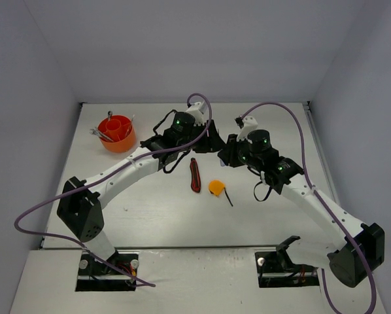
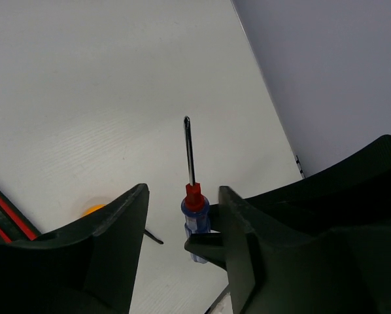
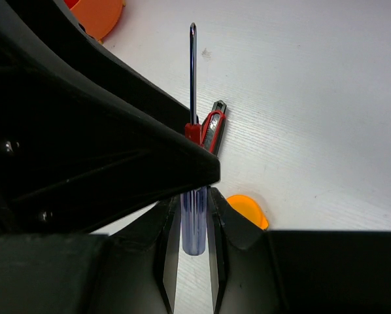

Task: Sort the tools into containers

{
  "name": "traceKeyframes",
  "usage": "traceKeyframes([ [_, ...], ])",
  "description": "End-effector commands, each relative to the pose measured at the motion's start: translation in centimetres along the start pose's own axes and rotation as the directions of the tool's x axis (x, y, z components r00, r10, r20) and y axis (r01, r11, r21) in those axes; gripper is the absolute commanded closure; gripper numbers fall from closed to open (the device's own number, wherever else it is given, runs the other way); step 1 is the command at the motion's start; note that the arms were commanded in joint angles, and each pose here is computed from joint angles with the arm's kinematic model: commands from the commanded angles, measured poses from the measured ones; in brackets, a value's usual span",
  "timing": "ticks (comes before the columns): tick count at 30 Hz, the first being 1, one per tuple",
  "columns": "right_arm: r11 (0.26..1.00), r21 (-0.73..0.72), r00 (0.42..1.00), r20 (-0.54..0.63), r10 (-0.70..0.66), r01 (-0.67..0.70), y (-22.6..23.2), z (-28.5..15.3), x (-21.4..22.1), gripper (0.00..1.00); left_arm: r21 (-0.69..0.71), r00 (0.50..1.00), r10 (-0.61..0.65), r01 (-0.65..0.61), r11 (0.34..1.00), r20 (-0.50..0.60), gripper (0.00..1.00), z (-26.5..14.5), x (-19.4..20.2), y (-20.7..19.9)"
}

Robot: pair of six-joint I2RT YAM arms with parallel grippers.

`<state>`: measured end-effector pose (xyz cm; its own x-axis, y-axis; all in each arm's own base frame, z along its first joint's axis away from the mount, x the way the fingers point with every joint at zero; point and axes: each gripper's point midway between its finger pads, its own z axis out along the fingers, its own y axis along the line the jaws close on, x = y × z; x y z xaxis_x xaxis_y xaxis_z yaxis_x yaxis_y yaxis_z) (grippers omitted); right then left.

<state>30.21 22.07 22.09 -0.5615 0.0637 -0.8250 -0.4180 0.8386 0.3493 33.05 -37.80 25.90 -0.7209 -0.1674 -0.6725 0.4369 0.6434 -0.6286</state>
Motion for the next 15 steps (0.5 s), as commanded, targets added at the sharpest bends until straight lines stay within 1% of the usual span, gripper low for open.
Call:
traceKeyframes([
  [1, 0.998, -0.061, 0.992, 0.124, -0.003, 0.011, 2.0, -0.6, -3.9, 1.00, 0.101, 0.996, 0.029, -0.037, 0.994, 0.080, 0.72, -0.8, -2.7, -3.8],
  [3, 0.998, -0.059, 0.992, 0.128, -0.005, 0.013, 2.0, -0.6, -4.1, 1.00, 0.101, 0.997, 0.025, -0.032, 0.994, 0.076, 0.82, -0.7, -2.5, -3.6],
  [6, 0.998, -0.059, 0.992, 0.128, -0.009, 0.017, 2.0, -0.5, -4.2, 0.99, 0.105, 0.997, 0.026, -0.034, 0.994, 0.077, 0.93, -0.7, -2.5, -3.7],
  [7, 0.998, -0.059, 0.992, 0.126, -0.009, 0.017, 2.0, -0.4, -4.1, 0.99, 0.109, 0.996, 0.028, -0.037, 0.993, 0.081, 0.98, -0.8, -2.5, -3.8],
  [9, 0.998, -0.060, 0.993, 0.121, -0.012, 0.020, 2.0, -0.3, -4.0, 0.93, 0.109, 0.996, 0.037, -0.046, 0.993, 0.084, 1.00, -0.9, -2.6, -3.8],
  [11, 0.998, -0.058, 0.993, 0.118, -0.012, 0.019, 1.9, -0.2, -3.9, 0.78, 0.102, 0.994, 0.054, -0.063, 0.993, 0.094, 1.00, -1.1, -2.9, -3.7],
  [12, 0.998, -0.053, 0.993, 0.118, -0.012, 0.018, 1.8, -0.2, -3.9, 0.67, 0.095, 0.993, 0.065, -0.074, 0.993, 0.097, 1.00, -1.3, -3.0, -3.5],
  [13, 0.999, -0.044, 0.993, 0.118, -0.011, 0.016, 1.6, -0.2, -3.8, 0.51, 0.084, 0.991, 0.088, -0.096, 0.992, 0.096, 1.00, -1.4, -3.1, -3.3],
  [15, 1.000, -0.024, 0.993, 0.121, -0.011, 0.014, 1.1, -0.2, -3.7, 0.37, 0.048, 0.985, 0.136, -0.142, 0.989, 0.106, 1.00, -2.0, -3.9, -2.7],
])
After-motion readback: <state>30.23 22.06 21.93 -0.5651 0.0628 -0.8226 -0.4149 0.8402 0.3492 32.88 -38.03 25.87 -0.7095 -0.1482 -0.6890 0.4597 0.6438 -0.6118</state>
